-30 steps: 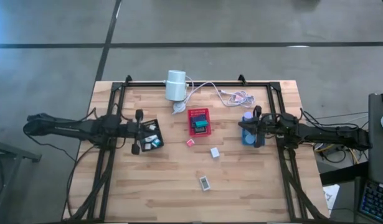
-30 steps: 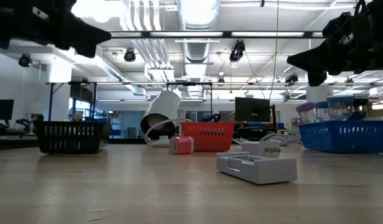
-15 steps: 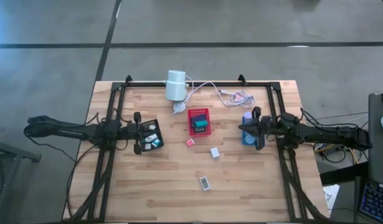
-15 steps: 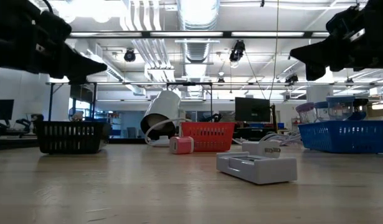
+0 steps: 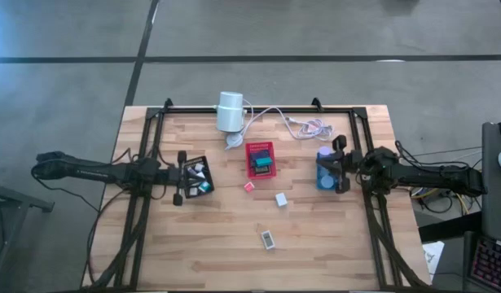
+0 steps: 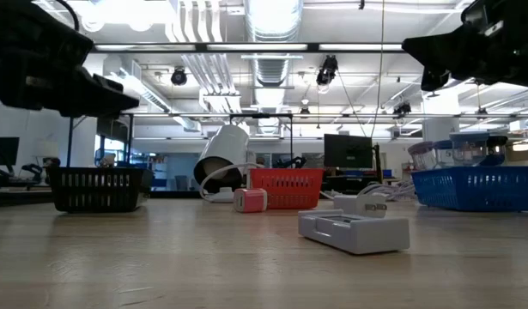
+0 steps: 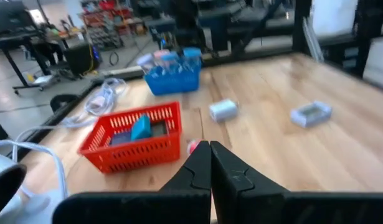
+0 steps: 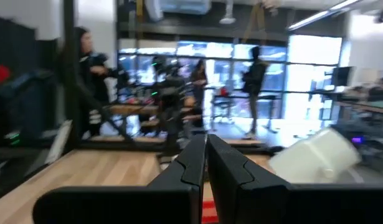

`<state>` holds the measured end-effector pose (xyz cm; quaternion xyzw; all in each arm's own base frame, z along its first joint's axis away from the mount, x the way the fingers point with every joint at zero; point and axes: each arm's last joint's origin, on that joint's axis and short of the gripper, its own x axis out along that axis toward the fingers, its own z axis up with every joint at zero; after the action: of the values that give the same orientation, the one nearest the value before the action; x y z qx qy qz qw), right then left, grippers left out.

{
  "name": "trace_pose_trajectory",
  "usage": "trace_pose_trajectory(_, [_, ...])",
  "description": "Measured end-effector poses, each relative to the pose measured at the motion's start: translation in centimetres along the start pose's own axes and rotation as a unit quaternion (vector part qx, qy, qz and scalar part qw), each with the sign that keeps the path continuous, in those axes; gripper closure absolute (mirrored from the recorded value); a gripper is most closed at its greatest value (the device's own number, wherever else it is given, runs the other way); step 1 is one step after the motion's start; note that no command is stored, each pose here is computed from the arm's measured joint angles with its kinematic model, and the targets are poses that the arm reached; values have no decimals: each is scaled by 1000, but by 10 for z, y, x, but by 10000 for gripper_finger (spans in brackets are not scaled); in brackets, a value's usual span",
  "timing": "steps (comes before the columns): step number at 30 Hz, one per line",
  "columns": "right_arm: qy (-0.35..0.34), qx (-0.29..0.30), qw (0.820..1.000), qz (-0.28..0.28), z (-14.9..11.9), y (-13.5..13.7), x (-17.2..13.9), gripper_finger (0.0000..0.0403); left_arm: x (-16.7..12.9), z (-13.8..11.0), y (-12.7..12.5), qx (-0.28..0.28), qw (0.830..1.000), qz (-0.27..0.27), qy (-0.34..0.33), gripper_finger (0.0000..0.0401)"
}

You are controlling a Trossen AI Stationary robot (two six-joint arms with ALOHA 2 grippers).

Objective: Pick & Place Office items
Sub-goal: Put the white digital clock into the red basket

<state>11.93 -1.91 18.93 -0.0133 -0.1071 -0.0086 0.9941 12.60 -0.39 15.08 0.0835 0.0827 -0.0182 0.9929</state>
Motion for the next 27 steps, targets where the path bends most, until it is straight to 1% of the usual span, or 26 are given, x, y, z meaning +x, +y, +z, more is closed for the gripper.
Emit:
trace_pose_trajectory(3, [-14,-2,1000,-27,3,-2,0,390,0,-3,0,17,1000,-3,18,400])
trace_pose_trajectory(6, [-15,-3,1000,-28,3,-2,0,390,0,-3,0,21,1000,-4,17,400])
trace_pose_trajectory(10, [-14,-14,999,-28,3,-2,0,390,0,0,1,43,999,4,1,400])
trace_pose_trajectory(13, [-13,-25,999,-28,3,-2,0,390,0,5,4,44,999,16,-28,401])
trace_pose_trajectory(15, [-14,-26,999,-28,3,-2,0,390,-1,7,4,43,998,18,-35,401])
trace_pose_trajectory(19, [-14,-7,1000,-28,3,-2,0,390,-6,17,6,39,997,24,-56,401])
trace_pose_trajectory(23, [-10,5,1000,-27,2,-2,0,390,-14,19,6,29,999,20,-37,401])
trace_pose_trajectory(27, [-8,16,999,-27,1,-2,0,390,-24,17,6,26,998,21,-45,401])
